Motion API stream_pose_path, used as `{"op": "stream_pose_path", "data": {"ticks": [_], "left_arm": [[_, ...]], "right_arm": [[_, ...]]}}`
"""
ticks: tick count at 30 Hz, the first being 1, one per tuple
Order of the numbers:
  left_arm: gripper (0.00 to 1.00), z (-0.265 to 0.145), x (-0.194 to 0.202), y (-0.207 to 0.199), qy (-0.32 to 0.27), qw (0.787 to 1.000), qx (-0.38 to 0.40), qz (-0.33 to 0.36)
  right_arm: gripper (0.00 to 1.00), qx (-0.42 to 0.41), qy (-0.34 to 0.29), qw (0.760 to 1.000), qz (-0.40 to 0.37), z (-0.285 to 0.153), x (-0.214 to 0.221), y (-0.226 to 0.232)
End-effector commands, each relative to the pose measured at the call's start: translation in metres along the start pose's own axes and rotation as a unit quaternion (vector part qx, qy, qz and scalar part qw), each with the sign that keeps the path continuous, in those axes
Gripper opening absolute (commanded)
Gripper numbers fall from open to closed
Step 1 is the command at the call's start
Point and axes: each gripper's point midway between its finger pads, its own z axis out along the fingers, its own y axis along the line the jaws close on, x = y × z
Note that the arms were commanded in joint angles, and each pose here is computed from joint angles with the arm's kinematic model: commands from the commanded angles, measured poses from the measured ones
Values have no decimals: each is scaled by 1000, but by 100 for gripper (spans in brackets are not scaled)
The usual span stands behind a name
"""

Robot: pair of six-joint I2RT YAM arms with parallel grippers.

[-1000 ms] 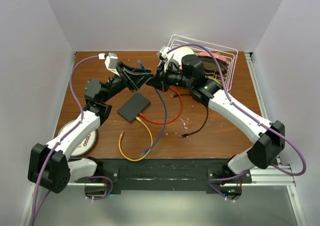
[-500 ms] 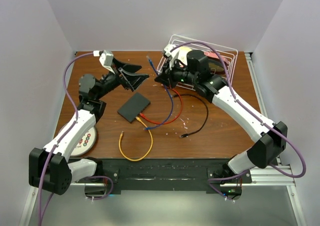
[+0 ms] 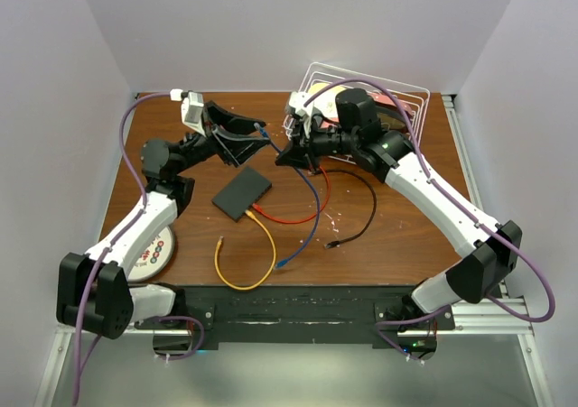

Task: Insert the plug into the switch port

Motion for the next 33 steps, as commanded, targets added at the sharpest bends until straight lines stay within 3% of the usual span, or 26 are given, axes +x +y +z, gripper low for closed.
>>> {"op": "stream_pose_path", "data": {"ticks": [1,4,7,11,14,15,18,22,25,33], "left_arm": [[51,6,-27,-26,-23,997,67,38],[38,7,-28,-26,-26,996,73,33],[33,6,-31,-31,-34,995,82,38],[0,6,-35,-34,-40,995,87,38],[0,6,-35,-35,-43,995,82,28],[0,5,-33,-32,-44,996,75,22],[0,2,-34,-21,-57,998,30,9],[0,1,-33,12,-59,995,-84,-17],[0,-4,-25,46,-45,977,-196,-67],[0,-5,-15,63,-31,959,-258,-117]], "right_arm": [[0,-28,-15,999,-19,-5,-18,12],[0,-29,-13,999,-16,-4,-15,11],[0,-29,-9,999,-14,-3,-13,11],[0,-22,-4,1000,-9,-1,-11,7],[7,10,-16,1000,-3,-2,-19,-2],[26,35,-20,999,-2,-7,-24,-7],[63,91,-51,994,-1,-15,-38,-21],[87,129,-108,986,-12,-30,-60,-24],[95,143,-135,980,-15,-32,-72,-25],[96,115,-158,981,0,-8,-82,-23]]}}
